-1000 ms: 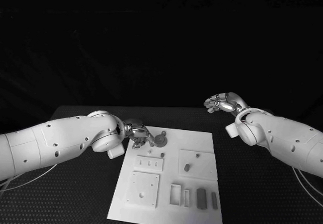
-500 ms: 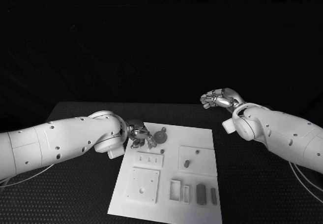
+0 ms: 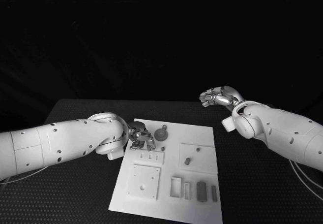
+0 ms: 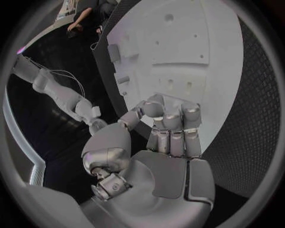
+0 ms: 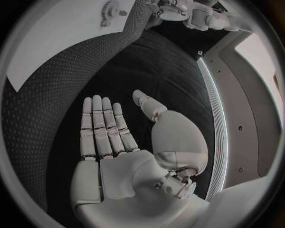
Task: Assemble the parts on the task board
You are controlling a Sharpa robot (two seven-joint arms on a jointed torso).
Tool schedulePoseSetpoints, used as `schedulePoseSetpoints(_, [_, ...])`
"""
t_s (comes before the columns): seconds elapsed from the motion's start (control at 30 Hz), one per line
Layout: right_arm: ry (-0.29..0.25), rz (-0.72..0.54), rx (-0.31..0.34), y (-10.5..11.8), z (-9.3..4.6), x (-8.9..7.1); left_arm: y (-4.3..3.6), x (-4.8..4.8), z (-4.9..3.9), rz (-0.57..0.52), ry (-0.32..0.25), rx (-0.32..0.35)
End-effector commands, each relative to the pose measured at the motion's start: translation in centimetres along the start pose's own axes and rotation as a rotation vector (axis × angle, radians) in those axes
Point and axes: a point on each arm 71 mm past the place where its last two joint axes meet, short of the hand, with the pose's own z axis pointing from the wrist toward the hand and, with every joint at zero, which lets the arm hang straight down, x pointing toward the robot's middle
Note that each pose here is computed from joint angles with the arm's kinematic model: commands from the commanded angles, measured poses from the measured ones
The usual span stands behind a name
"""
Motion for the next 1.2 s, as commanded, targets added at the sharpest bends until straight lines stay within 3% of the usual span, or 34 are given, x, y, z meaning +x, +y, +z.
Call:
schedulePoseSetpoints(0.03, [0.017, -0.004, -0.005, 0.1, 0.1, 0.2, -0.18, 0.09, 0.02, 0.073, -0.015, -0.010])
schedulePoseSetpoints(0.63, [0.015, -0.021, -0.003, 0.2, 0.1, 0.4, 0.02, 1.21, 0.57, 0.235, -0.012, -0.042])
schedulePoseSetpoints(1.2, [0.024, -0.020, -0.007, 0.4, 0.1, 0.7, 0.18, 2.01, 0.90, 0.254, -0.012, -0.039])
